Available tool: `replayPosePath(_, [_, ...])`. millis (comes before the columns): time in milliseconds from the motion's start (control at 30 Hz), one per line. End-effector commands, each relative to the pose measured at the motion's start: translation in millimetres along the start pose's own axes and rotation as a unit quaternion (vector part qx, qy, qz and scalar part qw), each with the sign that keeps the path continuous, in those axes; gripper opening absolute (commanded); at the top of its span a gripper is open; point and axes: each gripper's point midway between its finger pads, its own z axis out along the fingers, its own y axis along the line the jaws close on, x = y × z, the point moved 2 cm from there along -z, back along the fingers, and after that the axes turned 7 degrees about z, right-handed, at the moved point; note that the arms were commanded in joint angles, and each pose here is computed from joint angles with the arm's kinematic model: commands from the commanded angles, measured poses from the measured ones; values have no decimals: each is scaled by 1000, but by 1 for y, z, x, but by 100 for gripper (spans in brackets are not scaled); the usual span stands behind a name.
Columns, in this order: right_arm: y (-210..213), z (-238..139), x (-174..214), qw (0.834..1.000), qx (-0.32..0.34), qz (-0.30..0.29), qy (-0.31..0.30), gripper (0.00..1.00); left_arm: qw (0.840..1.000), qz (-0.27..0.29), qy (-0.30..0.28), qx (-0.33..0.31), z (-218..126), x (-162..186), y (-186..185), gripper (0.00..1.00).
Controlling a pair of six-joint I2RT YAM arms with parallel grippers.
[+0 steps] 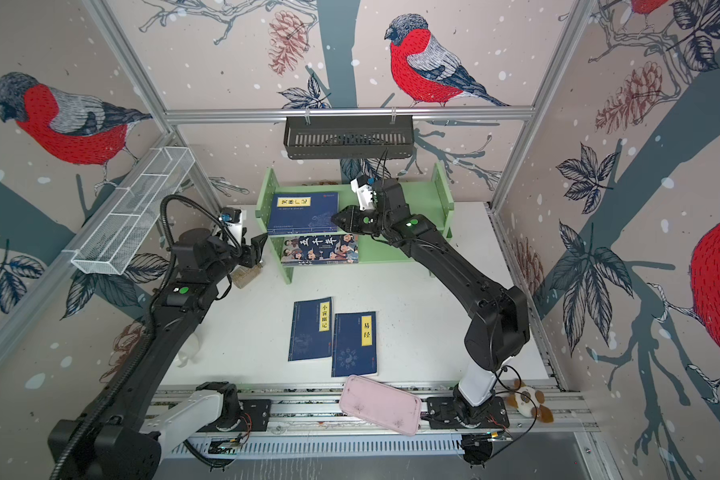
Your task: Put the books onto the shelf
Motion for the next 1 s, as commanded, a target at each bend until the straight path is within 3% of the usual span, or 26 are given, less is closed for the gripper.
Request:
replayPosePath(0, [4,1,-3,1000,-7,-6,1,27,1000,7,-29,-1,-2,-14,1,63])
replayPosePath(967, [9,2,-4,1000,-13,-7,6,29,999,6,-31,-16,-2,-16,6,63])
